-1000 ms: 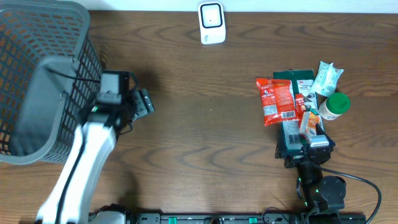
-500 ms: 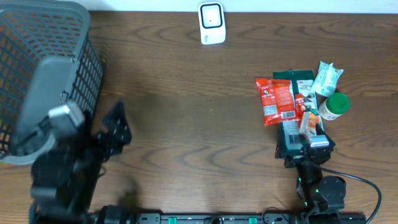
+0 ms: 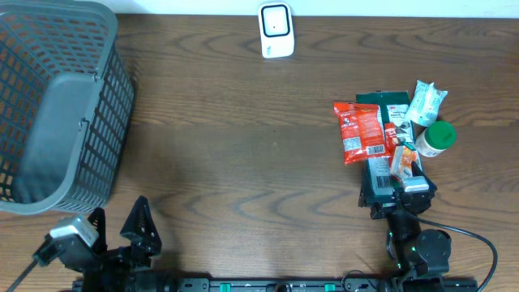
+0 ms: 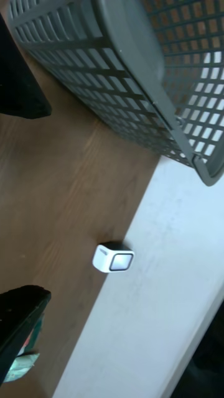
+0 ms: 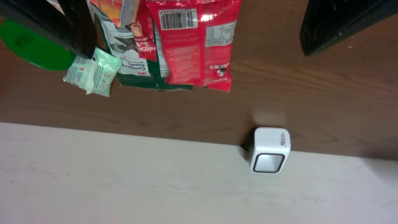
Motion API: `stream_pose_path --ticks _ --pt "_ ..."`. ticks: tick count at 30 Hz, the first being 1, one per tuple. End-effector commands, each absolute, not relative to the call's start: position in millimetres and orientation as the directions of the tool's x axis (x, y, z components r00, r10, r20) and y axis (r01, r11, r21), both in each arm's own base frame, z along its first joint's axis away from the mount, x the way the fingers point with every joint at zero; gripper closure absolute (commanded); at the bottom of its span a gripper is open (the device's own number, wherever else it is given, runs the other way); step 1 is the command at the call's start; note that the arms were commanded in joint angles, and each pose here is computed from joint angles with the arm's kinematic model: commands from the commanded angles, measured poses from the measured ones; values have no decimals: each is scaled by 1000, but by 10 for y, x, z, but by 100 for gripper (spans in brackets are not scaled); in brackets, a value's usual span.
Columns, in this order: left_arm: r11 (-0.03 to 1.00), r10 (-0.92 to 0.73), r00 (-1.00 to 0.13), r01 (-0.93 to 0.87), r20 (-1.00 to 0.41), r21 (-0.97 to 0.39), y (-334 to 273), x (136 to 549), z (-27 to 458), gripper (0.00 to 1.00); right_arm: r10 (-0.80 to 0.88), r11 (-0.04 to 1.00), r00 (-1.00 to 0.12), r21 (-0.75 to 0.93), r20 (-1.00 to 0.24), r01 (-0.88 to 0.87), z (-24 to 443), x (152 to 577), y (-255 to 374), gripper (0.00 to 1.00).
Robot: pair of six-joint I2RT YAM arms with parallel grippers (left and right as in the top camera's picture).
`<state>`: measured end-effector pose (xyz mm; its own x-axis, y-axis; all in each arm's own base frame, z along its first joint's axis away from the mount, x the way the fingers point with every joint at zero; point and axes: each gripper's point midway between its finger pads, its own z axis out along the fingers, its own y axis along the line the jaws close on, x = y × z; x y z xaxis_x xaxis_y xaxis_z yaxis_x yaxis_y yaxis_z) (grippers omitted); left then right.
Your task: Scan the item barcode
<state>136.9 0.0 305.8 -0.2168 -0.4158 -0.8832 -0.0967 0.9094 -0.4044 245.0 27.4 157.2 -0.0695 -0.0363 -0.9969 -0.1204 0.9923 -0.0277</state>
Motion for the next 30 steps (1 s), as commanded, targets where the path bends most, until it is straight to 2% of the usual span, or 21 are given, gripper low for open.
stream_pose_path --ticks 1,11,13,16,19,26,30 --pt "914 -405 -181 -98 -896 -394 30 1319 2993 14 -19 991 -71 -10 -997 -132 1571 2444 301 1" --pt "913 -407 7 -9 -913 -407 20 1567 3140 14 -19 991 -71 -10 -997 -132 1571 2444 301 1" --pt "913 -408 159 67 -899 -403 8 1657 3452 14 -19 991 -71 -10 -997 -132 1571 2444 301 1" --pt "913 -409 321 153 -854 -379 -15 1681 3760 14 -19 991 -71 -10 -997 -132 1571 2444 301 1" --pt "912 -409 404 199 -818 -358 -33 1713 3839 14 -19 991 -71 -10 -997 -132 1571 2444 301 1" --pt "912 -410 394 195 -823 -361 -34 2001 3396 14 -19 991 -71 -10 -997 -132 1571 2444 301 1" --pt "907 -420 360 185 -833 -378 -35 2188 2972 14 -19 991 -71 -10 -997 -131 1571 2444 301 1"
